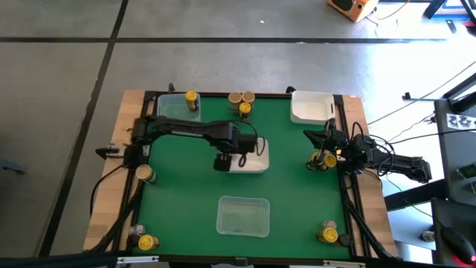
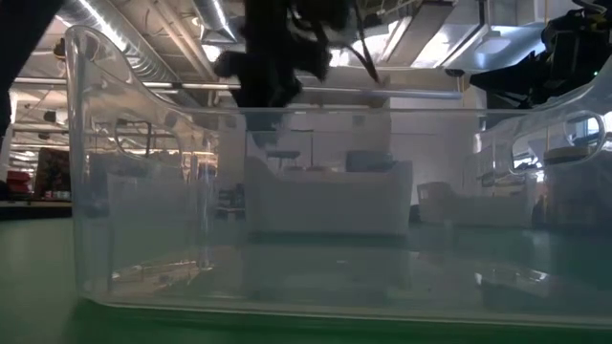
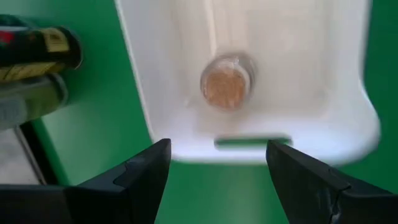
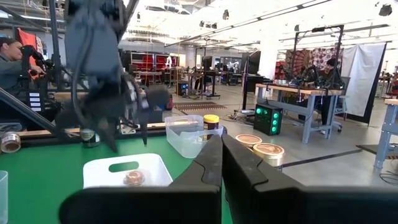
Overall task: Sort spices by type
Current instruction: Put the top yellow seasoning bottle into the top transparent bin
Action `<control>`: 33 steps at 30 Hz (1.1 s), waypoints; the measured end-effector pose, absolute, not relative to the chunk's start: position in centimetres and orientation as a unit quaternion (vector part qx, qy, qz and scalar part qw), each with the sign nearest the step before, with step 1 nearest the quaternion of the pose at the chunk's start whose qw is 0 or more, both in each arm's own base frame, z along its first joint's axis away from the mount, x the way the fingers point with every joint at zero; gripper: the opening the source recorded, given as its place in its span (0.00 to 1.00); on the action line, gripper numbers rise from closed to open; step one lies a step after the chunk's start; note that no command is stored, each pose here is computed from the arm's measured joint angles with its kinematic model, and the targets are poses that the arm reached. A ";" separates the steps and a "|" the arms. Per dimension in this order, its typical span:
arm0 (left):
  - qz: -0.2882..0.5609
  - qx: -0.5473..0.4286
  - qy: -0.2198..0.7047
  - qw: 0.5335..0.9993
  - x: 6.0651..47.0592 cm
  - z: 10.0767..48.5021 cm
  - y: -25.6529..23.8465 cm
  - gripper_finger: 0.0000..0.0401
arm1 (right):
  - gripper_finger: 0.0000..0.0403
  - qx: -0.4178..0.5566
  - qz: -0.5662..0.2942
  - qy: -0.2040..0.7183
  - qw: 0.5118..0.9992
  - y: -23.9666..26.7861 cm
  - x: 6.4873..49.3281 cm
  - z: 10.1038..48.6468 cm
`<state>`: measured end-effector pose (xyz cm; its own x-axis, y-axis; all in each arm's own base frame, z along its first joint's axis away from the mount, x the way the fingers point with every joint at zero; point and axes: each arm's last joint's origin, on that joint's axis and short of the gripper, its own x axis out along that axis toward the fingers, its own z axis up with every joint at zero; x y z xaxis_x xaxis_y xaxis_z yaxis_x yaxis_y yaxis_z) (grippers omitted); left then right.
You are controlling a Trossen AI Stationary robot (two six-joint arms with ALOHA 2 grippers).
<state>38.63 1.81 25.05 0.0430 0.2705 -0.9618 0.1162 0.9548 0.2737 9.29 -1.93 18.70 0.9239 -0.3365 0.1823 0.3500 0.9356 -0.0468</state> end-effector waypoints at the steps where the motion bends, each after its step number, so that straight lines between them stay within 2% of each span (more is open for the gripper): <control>1: 0.057 0.139 0.679 0.719 38.1 25.7 1.8 0.65 | 0.02 -0.039 -0.175 -0.086 0.980 -1.9 9.3 18.7; 7: 0.092 0.113 0.565 0.812 33.6 29.1 1.7 0.65 | 0.02 -0.038 -0.204 -0.084 0.975 -2.1 9.2 18.7; 14: 0.123 0.088 0.420 0.895 27.1 29.1 1.9 0.65 | 0.02 -0.018 -0.206 -0.106 0.973 -2.1 9.2 19.0; 23: 0.147 0.087 0.272 0.947 20.9 27.2 2.2 0.65 | 0.02 0.002 -0.210 -0.124 0.970 -2.1 9.1 19.3; 33: 0.139 0.131 0.116 0.975 17.9 27.2 3.3 0.66 | 0.02 -0.006 -0.214 -0.143 0.966 -2.4 10.6 20.3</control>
<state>17.87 3.31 27.25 0.9340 0.3024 -0.1904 -0.2413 0.9267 0.2881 10.62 -2.37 20.30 0.8681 -0.4113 0.2781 0.4146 0.9087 0.0498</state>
